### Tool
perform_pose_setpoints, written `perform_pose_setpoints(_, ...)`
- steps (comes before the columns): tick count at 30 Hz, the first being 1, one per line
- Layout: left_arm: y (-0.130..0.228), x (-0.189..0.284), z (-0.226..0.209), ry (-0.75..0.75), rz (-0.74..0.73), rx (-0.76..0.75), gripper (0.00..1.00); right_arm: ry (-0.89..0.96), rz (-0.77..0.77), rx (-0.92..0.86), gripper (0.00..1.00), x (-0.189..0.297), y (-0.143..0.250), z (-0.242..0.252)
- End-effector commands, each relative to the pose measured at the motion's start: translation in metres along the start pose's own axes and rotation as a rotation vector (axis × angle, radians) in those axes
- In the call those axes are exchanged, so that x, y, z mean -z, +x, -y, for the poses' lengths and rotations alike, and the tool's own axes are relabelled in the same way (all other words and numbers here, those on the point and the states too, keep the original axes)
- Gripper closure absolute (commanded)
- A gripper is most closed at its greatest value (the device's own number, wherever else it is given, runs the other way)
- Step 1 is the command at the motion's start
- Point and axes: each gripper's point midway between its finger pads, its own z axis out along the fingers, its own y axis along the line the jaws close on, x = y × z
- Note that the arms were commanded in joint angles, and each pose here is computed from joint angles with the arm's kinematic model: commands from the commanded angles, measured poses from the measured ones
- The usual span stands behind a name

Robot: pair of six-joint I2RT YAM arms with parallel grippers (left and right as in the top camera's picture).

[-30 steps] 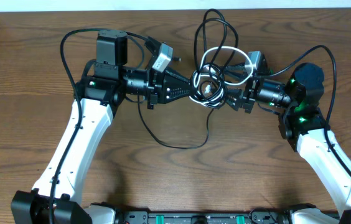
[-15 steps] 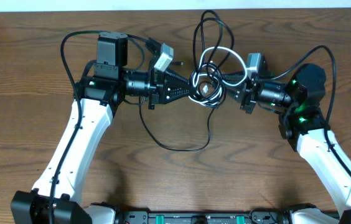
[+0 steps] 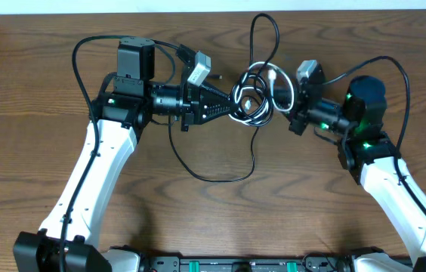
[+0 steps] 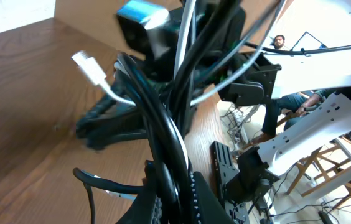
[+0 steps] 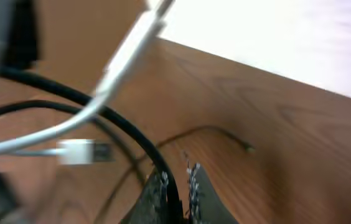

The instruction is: Untangle cables

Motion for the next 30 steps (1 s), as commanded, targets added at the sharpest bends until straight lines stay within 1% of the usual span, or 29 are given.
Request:
perform_pose_setpoints(1, -0.005, 0.006, 0.007, 0.013, 0.018, -0.031, 0.92, 0.308, -0.042, -0.080, 0.99, 0.009, 0.013, 0.050)
perform_pose_setpoints(3, -0.008, 0.012, 0.008, 0.025, 0.034, -0.032, 0.92, 0.435, -0.060, -0.154, 0.99, 0.017, 0.022, 0.070)
perform_pose_setpoints(4, -0.010, 0.015, 0.009, 0.036, 0.044, -0.035, 0.92, 0.465, -0.062, -0.172, 0.99, 0.020, 0.024, 0.074)
perform_pose_setpoints(6, -0.015, 0.030, 0.010, 0.053, 0.079, -0.035, 0.92, 0.602, -0.058, -0.278, 0.99, 0.032, 0.033, 0.093)
perform_pose_setpoints(11, -0.019, 0.061, -0.006, -0.030, 0.126, 0.047, 0.92, 0.779, -0.046, -0.481, 0.99, 0.061, 0.053, 0.120)
perform_pose_setpoints(13, -0.020, 0.074, -0.012, -0.063, 0.144, 0.061, 0.93, 0.816, -0.046, -0.547, 0.99, 0.071, 0.060, 0.127)
perform_pose_setpoints(15, -0.022, 0.093, -0.021, -0.114, 0.173, 0.079, 0.92, 0.869, -0.046, -0.660, 0.99, 0.086, 0.073, 0.135)
perform_pose_setpoints(18, -0.022, 0.116, -0.029, -0.172, 0.207, 0.104, 0.92, 0.927, -0.049, -0.776, 0.99, 0.104, 0.088, 0.142)
perform_pose_setpoints(21, -0.022, 0.143, -0.037, -0.241, 0.246, 0.117, 0.92, 0.974, -0.061, -0.857, 0.99, 0.119, 0.101, 0.146)
perform_pose_setpoints(25, -0.020, 0.181, -0.045, -0.334, 0.304, 0.151, 0.92, 1.002, -0.061, -0.909, 0.99, 0.127, 0.108, 0.148)
perform_pose_setpoints(30, -0.016, 0.221, -0.049, -0.428, 0.368, 0.191, 0.92, 1.008, -0.060, -0.913, 0.99, 0.128, 0.109, 0.148)
